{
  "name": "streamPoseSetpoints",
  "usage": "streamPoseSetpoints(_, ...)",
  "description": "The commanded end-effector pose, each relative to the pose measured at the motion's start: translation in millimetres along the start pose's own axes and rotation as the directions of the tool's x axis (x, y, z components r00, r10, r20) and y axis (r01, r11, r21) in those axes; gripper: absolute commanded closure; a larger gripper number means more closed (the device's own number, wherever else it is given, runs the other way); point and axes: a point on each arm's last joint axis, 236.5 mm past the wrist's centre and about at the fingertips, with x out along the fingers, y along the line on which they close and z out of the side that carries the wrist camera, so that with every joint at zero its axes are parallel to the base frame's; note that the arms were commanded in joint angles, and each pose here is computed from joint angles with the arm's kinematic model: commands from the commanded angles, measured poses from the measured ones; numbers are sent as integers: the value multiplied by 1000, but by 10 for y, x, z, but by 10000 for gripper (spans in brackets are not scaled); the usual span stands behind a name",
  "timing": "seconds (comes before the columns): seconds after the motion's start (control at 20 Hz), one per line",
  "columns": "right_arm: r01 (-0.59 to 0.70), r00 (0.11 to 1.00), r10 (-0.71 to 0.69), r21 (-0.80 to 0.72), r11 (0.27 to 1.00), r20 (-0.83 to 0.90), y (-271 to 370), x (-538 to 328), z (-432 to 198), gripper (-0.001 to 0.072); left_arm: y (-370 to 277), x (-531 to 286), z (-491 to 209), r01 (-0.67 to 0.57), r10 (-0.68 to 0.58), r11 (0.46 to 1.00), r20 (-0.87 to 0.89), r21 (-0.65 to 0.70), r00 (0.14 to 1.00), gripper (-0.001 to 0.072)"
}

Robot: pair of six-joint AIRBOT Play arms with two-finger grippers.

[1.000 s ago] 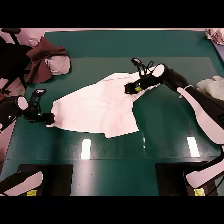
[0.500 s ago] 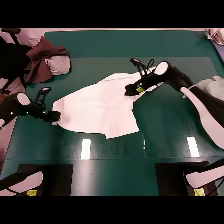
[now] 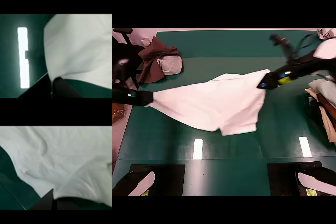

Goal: Fold the shirts.

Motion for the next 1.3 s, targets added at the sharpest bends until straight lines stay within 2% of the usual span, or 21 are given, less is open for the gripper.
streamPoseSetpoints(0.0,44,994,-39,-50,998,106,303,-805,-256,696,-30,-624,257,-17,28,997,159,-75,987,676)
streamPoseSetpoints(0.15,146,953,-123,-64,987,278,512,-1427,-411,697,-30,-1207,555,-44,64,996,276,-78,959,676)
streamPoseSetpoints(0.35,293,882,-196,-174,940,429,1110,-2207,-569,698,29,-2097,462,-92,148,978,311,-186,939,675)
streamPoseSetpoints(0.45,411,775,-244,-172,895,583,1451,-2797,-442,698,-112,-2705,433,-44,125,979,409,-200,904,676)
streamPoseSetpoints(0.55,517,631,-347,-43,855,694,1470,-3334,-296,698,-193,-3330,478,17,120,973,564,-231,817,677)
streamPoseSetpoints(0.6,526,584,-429,81,846,689,1240,-3472,-209,698,-151,-3484,562,23,141,968,619,-249,772,677)
streamPoseSetpoints(0.65,497,604,-480,170,851,636,949,-3399,-105,698,-115,-3403,687,17,150,968,624,-252,767,678)
streamPoseSetpoints(0.75,382,780,-451,240,892,435,295,-2679,118,697,-32,-2645,898,-17,147,964,482,-265,864,677)
streamPoseSetpoints(0.8,292,870,-372,269,918,325,-9,-2145,186,698,-14,-2080,966,-29,125,967,372,-253,920,676)
streamPoseSetpoints(0.85,239,918,-321,322,916,232,-351,-1659,202,698,16,-1541,1005,-32,106,966,276,-258,955,676)
streamPoseSetpoints(0.95,184,964,-252,457,870,90,-1081,-688,141,698,70,-450,1035,-20,58,957,125,-289,990,676)
streamPoseSetpoints(1.05,117,987,-156,518,847,32,-1460,111,75,698,-41,480,985,42,-32,950,37,-309,999,676)
streamPoseSetpoints(1.25,123,987,-159,503,855,28,-2024,998,263,698,-153,1591,1063,35,-23,975,59,-218,998,676)
